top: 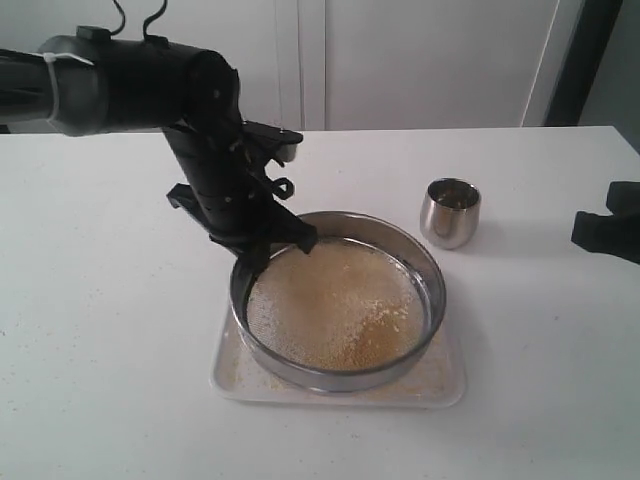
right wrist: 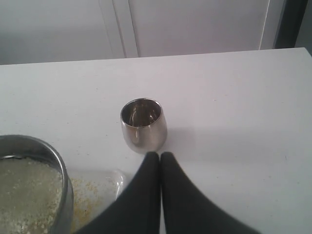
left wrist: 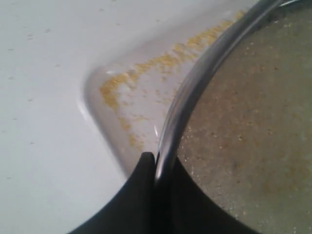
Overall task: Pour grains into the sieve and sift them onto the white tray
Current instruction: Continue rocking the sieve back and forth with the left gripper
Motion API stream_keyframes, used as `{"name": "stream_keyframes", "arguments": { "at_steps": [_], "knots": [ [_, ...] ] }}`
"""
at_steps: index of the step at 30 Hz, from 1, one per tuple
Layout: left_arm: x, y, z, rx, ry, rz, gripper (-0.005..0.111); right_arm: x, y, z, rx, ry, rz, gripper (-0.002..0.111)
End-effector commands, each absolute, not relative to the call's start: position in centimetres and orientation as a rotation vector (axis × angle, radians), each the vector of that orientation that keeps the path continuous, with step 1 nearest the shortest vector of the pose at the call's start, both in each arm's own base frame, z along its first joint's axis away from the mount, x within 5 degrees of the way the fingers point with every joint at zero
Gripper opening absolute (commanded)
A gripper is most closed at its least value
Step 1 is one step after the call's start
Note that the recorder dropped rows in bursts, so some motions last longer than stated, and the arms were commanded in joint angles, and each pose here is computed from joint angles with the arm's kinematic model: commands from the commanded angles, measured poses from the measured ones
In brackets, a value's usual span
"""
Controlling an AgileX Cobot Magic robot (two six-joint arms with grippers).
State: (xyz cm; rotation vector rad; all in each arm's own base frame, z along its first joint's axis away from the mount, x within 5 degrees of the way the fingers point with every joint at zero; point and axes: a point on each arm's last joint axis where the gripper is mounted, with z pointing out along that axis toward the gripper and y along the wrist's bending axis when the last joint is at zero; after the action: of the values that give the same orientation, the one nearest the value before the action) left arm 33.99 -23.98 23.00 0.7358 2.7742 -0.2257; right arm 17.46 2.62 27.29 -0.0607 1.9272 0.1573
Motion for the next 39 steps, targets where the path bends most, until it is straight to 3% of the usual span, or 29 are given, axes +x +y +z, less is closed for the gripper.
{"name": "stream_keyframes", "arguments": {
  "at_steps": [1,4,7,9,12,14,18,21,25,29,32,36,38,39],
  "knots": [
    [33.7,-25.8,23.6,0.729,2.697,-0.429,0.0,17.4,2.6,27.3,-0.066,1.922,0.156,0.0],
    [32.9,-26.8,23.1,0.821,2.686,-0.355,0.0,17.4,2.6,27.3,-0.066,1.922,0.156,0.0],
    [34.6,-23.1,23.9,0.706,2.742,-0.243,0.0,17.4,2.6,27.3,-0.066,1.922,0.156,0.0],
    [35.3,-21.9,24.5,0.578,2.763,-0.322,0.0,17.4,2.6,27.3,-0.066,1.922,0.156,0.0],
    [34.1,-25.6,24.1,0.658,2.676,-0.559,0.0,17.4,2.6,27.3,-0.066,1.922,0.156,0.0],
    [33.0,-27.5,23.5,0.785,2.644,-0.541,0.0,17.4,2.6,27.3,-0.066,1.922,0.156,0.0],
    [33.5,-24.7,23.3,0.793,2.757,-0.365,0.0,17.4,2.6,27.3,-0.066,1.922,0.156,0.0],
    [34.7,-22.6,24.4,0.67,2.751,-0.37,0.0,17.4,2.6,27.3,-0.066,1.922,0.156,0.0],
    [33.4,-26.1,23.6,0.757,2.699,-0.473,0.0,17.4,2.6,27.3,-0.066,1.922,0.156,0.0],
    [34.2,-23.0,24.0,0.736,2.763,-0.285,0.0,17.4,2.6,27.3,-0.066,1.921,0.156,0.0],
    [32.2,-26.5,23.2,0.926,2.697,-0.334,0.0,17.4,2.6,27.3,-0.066,1.921,0.156,0.0],
    [34.7,-21.2,25.3,0.699,2.754,-0.286,0.0,17.4,2.6,27.3,-0.066,1.921,0.156,0.0],
    [34.5,-22.2,25.7,0.651,2.715,-0.375,0.0,17.4,2.6,27.3,-0.066,1.921,0.156,0.0],
    [33.6,-24.9,25.2,0.694,2.662,-0.438,0.0,17.4,2.6,27.3,-0.066,1.921,0.156,0.0]
  ]
}}
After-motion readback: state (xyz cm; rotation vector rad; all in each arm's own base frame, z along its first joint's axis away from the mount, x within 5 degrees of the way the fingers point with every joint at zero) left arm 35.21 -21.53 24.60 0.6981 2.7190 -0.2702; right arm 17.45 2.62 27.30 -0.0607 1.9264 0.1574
